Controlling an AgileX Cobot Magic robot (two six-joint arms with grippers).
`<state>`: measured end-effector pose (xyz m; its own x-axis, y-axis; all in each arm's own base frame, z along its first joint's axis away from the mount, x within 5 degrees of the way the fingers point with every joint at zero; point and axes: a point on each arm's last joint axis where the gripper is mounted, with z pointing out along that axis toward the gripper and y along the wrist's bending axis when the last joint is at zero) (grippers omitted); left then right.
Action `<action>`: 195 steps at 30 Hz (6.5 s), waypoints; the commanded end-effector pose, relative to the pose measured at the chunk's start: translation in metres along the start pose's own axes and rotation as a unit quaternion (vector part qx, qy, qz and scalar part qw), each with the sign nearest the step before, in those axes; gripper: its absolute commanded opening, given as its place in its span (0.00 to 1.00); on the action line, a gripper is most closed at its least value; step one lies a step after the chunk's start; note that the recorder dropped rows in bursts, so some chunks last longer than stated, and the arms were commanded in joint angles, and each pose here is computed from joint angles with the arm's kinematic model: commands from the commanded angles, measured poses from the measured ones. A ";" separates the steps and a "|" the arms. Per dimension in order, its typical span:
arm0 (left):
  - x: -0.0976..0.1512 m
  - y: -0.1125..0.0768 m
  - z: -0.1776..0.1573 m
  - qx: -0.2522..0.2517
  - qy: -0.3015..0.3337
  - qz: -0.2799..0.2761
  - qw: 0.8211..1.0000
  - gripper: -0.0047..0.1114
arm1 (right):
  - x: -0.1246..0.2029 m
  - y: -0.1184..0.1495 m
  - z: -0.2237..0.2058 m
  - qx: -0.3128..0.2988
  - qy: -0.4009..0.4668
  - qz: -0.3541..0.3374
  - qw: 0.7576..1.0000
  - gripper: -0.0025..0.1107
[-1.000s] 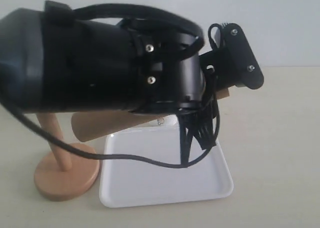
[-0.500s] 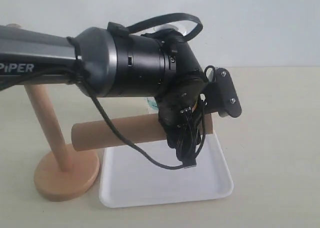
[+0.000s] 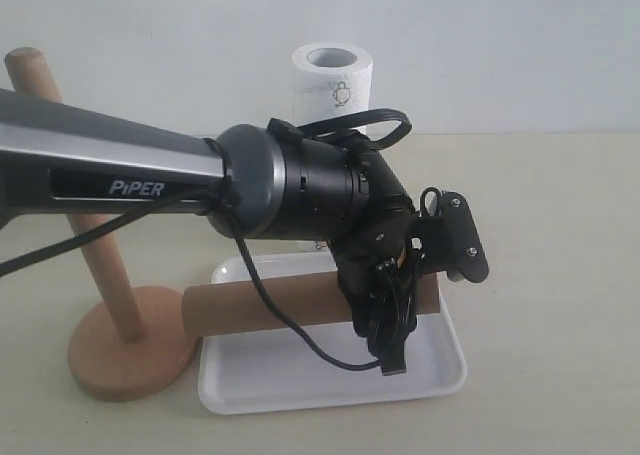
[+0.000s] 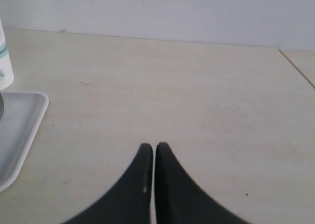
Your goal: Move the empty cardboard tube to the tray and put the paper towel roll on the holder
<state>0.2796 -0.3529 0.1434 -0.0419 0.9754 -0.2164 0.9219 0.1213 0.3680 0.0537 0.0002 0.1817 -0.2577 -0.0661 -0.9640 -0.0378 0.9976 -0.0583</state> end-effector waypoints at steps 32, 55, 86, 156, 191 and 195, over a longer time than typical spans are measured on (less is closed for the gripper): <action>-0.011 0.020 -0.055 -0.003 -0.027 -0.045 0.999 0.49 | -0.001 0.000 0.000 0.001 -0.009 -0.002 1.000 0.03; -0.007 0.011 -0.021 0.004 0.017 -0.023 1.000 0.55 | -0.001 0.000 0.000 0.001 -0.009 -0.002 1.000 0.03; 0.023 0.032 -0.369 -0.222 -0.260 -0.146 0.928 0.08 | -0.001 0.000 0.000 0.001 -0.009 -0.002 1.000 0.03; 0.340 -0.101 -0.296 -0.474 -0.299 -0.578 0.594 0.08 | -0.001 0.000 0.000 0.001 -0.009 -0.002 1.000 0.03; 0.344 -0.146 -0.195 -0.397 -0.295 -0.516 0.699 0.08 | -0.001 0.000 0.000 0.001 -0.009 -0.002 1.000 0.03; 0.344 -0.147 -0.194 -0.382 -0.300 -0.542 0.686 0.08 | -0.001 0.000 0.000 0.001 -0.009 -0.002 1.000 0.03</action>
<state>0.0556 0.0005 0.1937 -0.1422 0.0680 -0.9875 0.0043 0.9977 0.0680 0.0538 0.0002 0.1818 -0.2562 -0.0660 -0.9644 -0.0378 0.9976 -0.0583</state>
